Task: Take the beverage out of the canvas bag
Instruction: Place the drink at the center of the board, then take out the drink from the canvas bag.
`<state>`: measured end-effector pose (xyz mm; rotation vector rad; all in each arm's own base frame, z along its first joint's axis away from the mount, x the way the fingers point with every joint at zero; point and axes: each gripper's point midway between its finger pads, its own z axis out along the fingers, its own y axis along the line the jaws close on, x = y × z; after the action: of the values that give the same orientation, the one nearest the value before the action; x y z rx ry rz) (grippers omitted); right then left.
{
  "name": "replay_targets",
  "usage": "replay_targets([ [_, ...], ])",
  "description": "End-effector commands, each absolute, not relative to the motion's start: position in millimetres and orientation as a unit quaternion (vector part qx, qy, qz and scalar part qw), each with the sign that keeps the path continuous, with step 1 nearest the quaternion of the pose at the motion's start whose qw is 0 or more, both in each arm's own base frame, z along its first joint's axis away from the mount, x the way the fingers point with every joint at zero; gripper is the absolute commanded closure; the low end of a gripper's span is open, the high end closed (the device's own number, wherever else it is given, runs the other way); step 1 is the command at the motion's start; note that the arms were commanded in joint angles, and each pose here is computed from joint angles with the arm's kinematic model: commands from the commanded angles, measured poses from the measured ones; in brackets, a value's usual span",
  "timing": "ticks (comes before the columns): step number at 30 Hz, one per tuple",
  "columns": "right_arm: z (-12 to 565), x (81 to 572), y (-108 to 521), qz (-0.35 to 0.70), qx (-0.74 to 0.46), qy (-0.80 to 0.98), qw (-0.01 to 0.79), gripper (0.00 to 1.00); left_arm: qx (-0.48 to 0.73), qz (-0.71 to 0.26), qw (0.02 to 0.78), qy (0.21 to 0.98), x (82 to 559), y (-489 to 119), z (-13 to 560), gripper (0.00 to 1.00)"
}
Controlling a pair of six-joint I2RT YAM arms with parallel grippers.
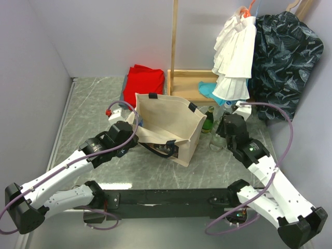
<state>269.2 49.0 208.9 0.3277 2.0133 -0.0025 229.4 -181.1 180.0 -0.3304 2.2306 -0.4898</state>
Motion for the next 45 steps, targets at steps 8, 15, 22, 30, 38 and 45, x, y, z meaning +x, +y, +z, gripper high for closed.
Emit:
replay_targets([
  [8, 267, 265, 43, 0.014, 0.133, 0.81, 0.571, 0.52, -0.119, -0.213, 0.405, 0.881, 231, -191, 193, 0.84],
  [15, 299, 266, 81, 0.095, 0.055, 0.806, 0.582, 0.51, -0.13, -0.218, 0.414, 0.874, 228, -185, 198, 0.84],
  [22, 318, 267, 127, 0.17, -0.028, 0.795, 0.582, 0.51, -0.135, -0.214, 0.416, 0.874, 227, -180, 201, 0.84],
  [30, 314, 273, 180, 0.172, -0.117, 0.804, 0.557, 0.5, -0.149, -0.213, 0.43, 0.865, 225, -171, 214, 0.84],
  [38, 310, 286, 228, 0.176, -0.159, 0.803, 0.547, 0.49, -0.155, -0.205, 0.436, 0.863, 223, -163, 219, 0.83],
  [45, 310, 301, 258, 0.192, -0.183, 0.803, 0.534, 0.47, -0.151, -0.198, 0.439, 0.863, 225, -163, 221, 0.83],
])
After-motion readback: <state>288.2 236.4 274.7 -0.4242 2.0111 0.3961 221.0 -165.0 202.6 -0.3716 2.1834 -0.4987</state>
